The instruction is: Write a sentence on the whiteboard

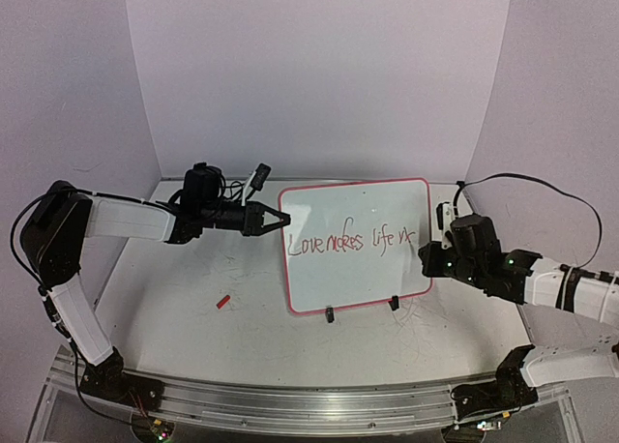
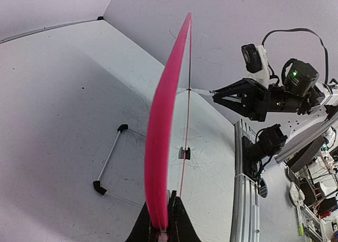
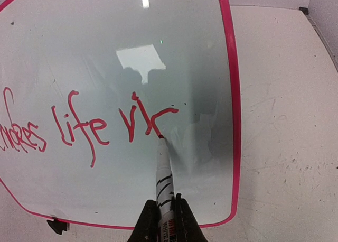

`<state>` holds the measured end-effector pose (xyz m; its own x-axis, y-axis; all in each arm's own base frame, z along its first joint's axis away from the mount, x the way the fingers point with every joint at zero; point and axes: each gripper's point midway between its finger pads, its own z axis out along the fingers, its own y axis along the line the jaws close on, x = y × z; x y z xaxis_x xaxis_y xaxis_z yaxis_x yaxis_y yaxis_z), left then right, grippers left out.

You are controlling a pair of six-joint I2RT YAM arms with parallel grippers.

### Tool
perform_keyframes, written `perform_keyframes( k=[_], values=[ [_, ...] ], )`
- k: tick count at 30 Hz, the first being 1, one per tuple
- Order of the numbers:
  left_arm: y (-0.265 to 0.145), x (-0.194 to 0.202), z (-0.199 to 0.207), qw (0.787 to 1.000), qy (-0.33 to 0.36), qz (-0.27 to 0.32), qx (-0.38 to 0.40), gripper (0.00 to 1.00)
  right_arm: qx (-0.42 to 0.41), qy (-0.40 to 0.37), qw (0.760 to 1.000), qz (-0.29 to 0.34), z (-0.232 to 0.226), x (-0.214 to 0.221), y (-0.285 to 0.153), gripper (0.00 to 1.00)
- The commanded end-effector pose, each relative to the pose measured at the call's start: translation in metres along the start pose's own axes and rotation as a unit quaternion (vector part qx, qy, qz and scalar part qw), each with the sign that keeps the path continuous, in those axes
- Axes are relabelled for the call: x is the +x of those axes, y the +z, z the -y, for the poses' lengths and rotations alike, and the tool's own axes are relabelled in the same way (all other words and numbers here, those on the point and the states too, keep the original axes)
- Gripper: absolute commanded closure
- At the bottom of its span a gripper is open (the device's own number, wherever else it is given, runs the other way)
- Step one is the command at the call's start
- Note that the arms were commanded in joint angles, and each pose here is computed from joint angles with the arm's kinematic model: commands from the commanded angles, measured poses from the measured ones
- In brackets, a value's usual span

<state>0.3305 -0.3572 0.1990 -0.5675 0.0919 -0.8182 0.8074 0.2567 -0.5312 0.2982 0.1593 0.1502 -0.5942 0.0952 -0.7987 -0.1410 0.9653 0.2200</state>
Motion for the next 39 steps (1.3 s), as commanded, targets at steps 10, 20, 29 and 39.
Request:
perform_keyframes(
  k=[10,20,29,39],
  values=[
    [0.0,0.008,-0.019,0.998,0.015,-0.013,-0.051,1.0,-0.017,0.013,0.995,0.1,-0.008,-0.056,-0.022,1.0],
    [0.001,0.01,-0.02,0.998,0.014,-0.015,-0.051,1.0,0.01,0.009,0.996,0.093,0.002,-0.065,-0.011,1.0],
    [0.001,0.011,-0.02,0.998,0.015,-0.016,-0.05,1.0,0.016,0.006,0.996,0.084,0.004,-0.062,-0.003,1.0],
    [0.001,0.011,-0.019,0.999,0.016,-0.016,-0.05,1.0,0.021,0.006,0.999,0.03,0.013,-0.025,-0.001,1.0]
  ],
)
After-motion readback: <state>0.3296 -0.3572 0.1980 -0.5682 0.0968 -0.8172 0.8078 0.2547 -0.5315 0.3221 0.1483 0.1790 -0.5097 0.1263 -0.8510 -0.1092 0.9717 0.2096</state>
